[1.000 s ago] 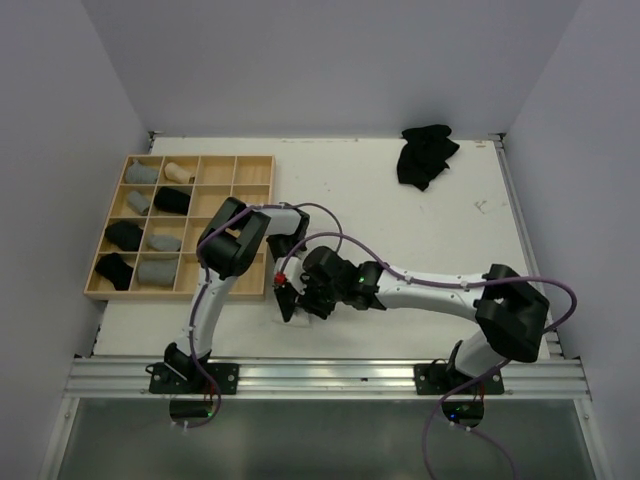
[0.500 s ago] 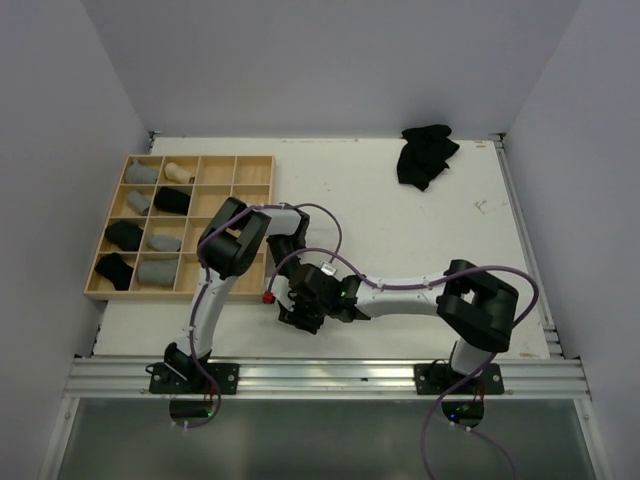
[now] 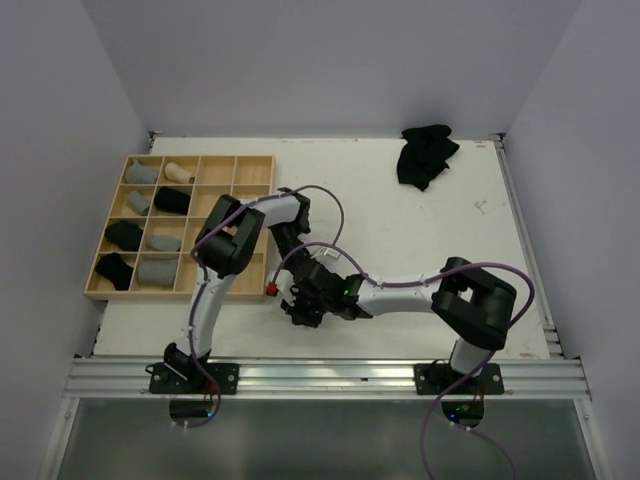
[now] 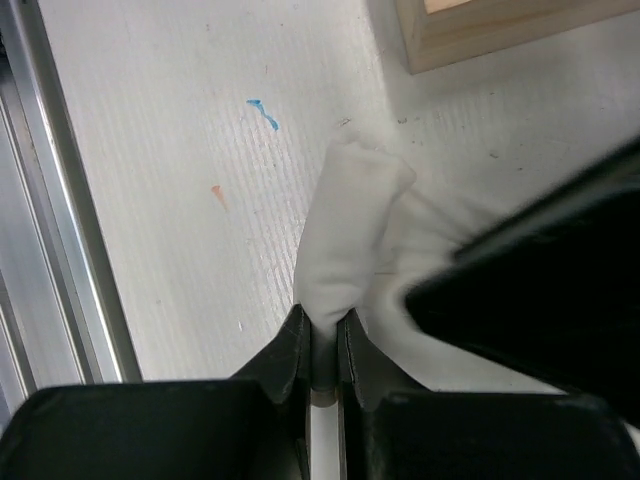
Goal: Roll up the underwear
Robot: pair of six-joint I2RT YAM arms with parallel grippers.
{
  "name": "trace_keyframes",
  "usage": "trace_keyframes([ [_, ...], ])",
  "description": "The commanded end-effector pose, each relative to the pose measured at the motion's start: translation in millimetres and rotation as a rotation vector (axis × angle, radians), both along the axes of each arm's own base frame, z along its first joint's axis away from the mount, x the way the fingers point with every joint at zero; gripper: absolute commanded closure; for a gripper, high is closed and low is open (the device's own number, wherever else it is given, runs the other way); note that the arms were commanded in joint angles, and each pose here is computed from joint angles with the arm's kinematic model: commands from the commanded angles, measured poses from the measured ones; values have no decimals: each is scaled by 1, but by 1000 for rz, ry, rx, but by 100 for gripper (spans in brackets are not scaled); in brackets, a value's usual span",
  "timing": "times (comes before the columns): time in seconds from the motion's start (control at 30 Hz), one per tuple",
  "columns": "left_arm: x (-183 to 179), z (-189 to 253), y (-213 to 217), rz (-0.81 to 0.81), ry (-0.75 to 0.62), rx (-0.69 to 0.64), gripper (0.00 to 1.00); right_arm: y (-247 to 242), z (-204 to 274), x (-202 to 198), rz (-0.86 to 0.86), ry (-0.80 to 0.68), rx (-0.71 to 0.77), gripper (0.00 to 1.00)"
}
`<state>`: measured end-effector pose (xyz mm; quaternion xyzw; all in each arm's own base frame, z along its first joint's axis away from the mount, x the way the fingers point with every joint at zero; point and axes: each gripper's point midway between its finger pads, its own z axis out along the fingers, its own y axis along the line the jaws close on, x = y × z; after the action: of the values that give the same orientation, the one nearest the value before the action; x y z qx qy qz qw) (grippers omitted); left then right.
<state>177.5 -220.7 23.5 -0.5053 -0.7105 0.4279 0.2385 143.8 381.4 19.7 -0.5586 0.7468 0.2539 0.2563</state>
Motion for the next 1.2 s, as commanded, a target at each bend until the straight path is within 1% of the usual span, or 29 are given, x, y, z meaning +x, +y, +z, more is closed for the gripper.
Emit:
trace_keyframes([
  [0.0,114,-12,-38,20,-482,-249,52,-29,-34,-29,-8,173,-83,100],
  [0.03,134,4,-46,44,-534,-278,51,-32,-36,-31,-39,211,-81,100],
  [0.13,173,39,-52,129,-613,-330,50,-40,-38,-27,-93,260,-70,100],
  [0.23,204,77,-51,229,-691,-383,49,-44,-38,-22,-141,320,-65,100],
  [0.27,222,87,-44,274,-742,-404,49,-44,-37,-20,-153,331,-64,100],
  [0.3,227,112,-42,304,-787,-449,49,-46,-38,-18,-168,358,-63,100],
  [0.33,228,117,-36,353,-779,-446,48,-44,-37,-17,-181,384,-63,100],
  [0.37,243,131,-26,402,-834,-496,48,-45,-40,-16,-193,407,-70,100],
  [0.4,243,162,-19,443,-884,-531,48,-43,-37,-13,-208,450,-55,100],
  [0.43,241,154,0,504,-868,-512,48,-43,-38,-12,-215,472,-51,100],
  [0.47,247,188,8,517,-990,-578,48,-43,-41,-11,-224,495,-51,100],
  [0.5,245,196,16,532,-1024,-595,48,-44,-41,-7,-236,515,-39,100],
  [0.53,234,182,28,546,-1018,-578,48,-40,-39,-8,-241,550,-19,100],
  [0.57,232,209,44,543,-1144,-607,47,-41,-40,-8,-246,583,-12,100],
  [0.6,224,210,51,535,-1180,-604,47,-46,-46,-5,-276,628,-19,100],
  [0.63,209,189,59,476,-1210,-591,47,-45,-48,-3,-293,668,-16,100],
  [0.67,190,200,65,427,-1277,-592,46,-43,-47,-5,-283,710,-7,100],
  [0.7,177,195,67,388,-1298,-594,46,-46,-58,-3,-303,746,-27,100],
  [0.73,153,166,72,323,-1278,-581,46,-44,-58,0,-312,773,-33,100],
  [0.8,125,161,77,202,-1351,-605,44,-42,-64,2,-330,834,-44,100],
  [0.83,103,138,78,169,-1308,-601,43,-41,-66,2,-335,858,-45,100],
  [0.9,78,126,81,80,-1321,-600,43,-37,-65,3,-351,915,-35,100],
  [0.93,61,109,77,45,-1288,-607,42,-36,-70,3,-353,936,-32,100],
  [1.0,49,102,74,-18,-1328,-612,41,-35,-70,6,-366,972,-22,100],
  [1.03,38,89,64,-72,-1327,-634,41,-35,-74,5,-369,991,-22,100],
  [1.07,34,88,62,-105,-1368,-632,40,-36,-75,5,-374,1007,-23,100],
  [1.1,24,75,59,-119,-1351,-634,39,-33,-74,9,-372,1011,-1,100],
  [1.13,22,75,49,-162,-1381,-668,39,-35,-79,10,-380,1022,-7,100],
  [1.17,19,71,47,-186,-1393,-665,39,-36,-81,11,-385,1030,-8,100],
])
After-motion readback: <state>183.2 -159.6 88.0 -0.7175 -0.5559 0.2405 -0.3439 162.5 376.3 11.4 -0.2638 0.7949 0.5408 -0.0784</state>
